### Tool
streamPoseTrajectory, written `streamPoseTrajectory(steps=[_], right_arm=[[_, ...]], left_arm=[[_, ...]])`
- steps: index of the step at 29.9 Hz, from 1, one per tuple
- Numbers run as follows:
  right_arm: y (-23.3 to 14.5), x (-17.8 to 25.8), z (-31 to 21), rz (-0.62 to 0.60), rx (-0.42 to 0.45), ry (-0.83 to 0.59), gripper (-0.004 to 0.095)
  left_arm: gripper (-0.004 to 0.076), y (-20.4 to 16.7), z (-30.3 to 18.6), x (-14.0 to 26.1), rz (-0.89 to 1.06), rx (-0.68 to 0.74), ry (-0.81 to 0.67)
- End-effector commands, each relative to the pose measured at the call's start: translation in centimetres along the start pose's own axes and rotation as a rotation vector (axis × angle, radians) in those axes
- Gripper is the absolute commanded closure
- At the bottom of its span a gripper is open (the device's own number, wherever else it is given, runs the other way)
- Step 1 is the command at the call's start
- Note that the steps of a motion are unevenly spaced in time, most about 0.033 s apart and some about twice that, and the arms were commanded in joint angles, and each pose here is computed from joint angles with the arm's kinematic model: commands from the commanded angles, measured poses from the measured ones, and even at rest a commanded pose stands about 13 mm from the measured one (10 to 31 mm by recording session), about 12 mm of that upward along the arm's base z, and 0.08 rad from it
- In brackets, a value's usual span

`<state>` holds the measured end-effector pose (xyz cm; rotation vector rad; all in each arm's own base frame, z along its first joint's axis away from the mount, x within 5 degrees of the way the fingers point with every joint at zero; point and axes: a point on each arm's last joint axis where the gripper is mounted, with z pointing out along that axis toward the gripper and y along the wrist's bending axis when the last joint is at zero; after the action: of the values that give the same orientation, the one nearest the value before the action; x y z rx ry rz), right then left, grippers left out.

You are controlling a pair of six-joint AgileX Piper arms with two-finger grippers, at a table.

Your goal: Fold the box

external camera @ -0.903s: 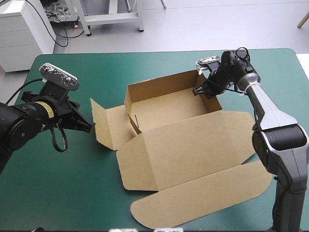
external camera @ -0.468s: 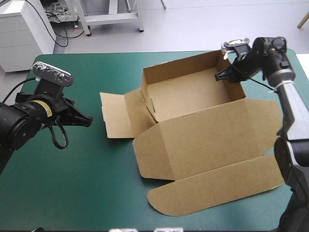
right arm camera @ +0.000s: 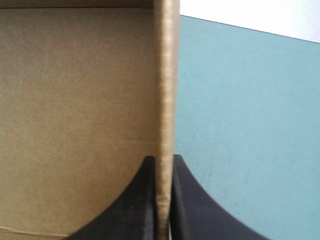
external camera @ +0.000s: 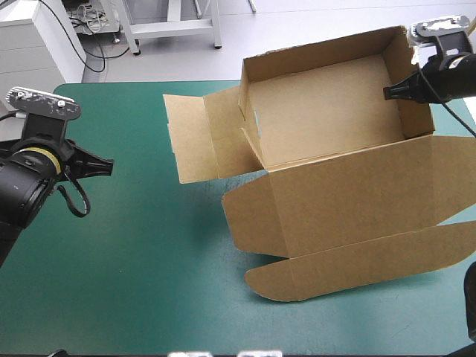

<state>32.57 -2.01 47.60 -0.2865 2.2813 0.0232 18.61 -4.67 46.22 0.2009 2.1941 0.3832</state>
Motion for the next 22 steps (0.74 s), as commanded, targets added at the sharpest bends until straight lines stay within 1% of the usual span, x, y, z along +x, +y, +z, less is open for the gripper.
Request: streamPoseTrajectory(steps=[1,3,7,9,12,15,19,22], right_arm=[[0.7,-0.9,-4.7,-0.007,0.022,-0.161,0.093],[0.8,-0.9,-5.1,-0.008,0.022,-0.17,0.0929],[1.0,-0.9,-5.8,-0.012,0.028,-0.183,0.093],[1.0,-0.9,-5.9,-0.012,0.026,-0.185,0.093],[1.2,-0.9,-5.9,-0.006,0.008,-0.192,0.093],[1.5,-1.0,-5.9,0.003,-0.024,-0.203,0.093],[1.7,-1.1,-5.9,-0.003,-0.05,-0.213,0.093],[1.8,-1.1,-5.9,0.0,-0.059,-0.216,0.093]], left_arm=[[0.0725,1.9,-0.7,-0.2,-0.036,-0.089,-0.036],[0.0704,2.2,-0.3,0.0,-0.034,-0.056,-0.012],[0.0704,3.1,0.7,0.5,-0.055,0.093,0.024],[0.0704,3.7,1.4,0.9,-0.073,0.131,0.036],[0.0705,5.0,3.1,2.2,-0.137,0.166,0.068],[0.0705,5.7,5.6,4.2,-0.247,0.234,0.088],[0.0706,5.1,9.1,7.2,-0.426,0.377,0.053],[0.0706,3.6,11.6,9.1,-0.482,0.449,0.006]])
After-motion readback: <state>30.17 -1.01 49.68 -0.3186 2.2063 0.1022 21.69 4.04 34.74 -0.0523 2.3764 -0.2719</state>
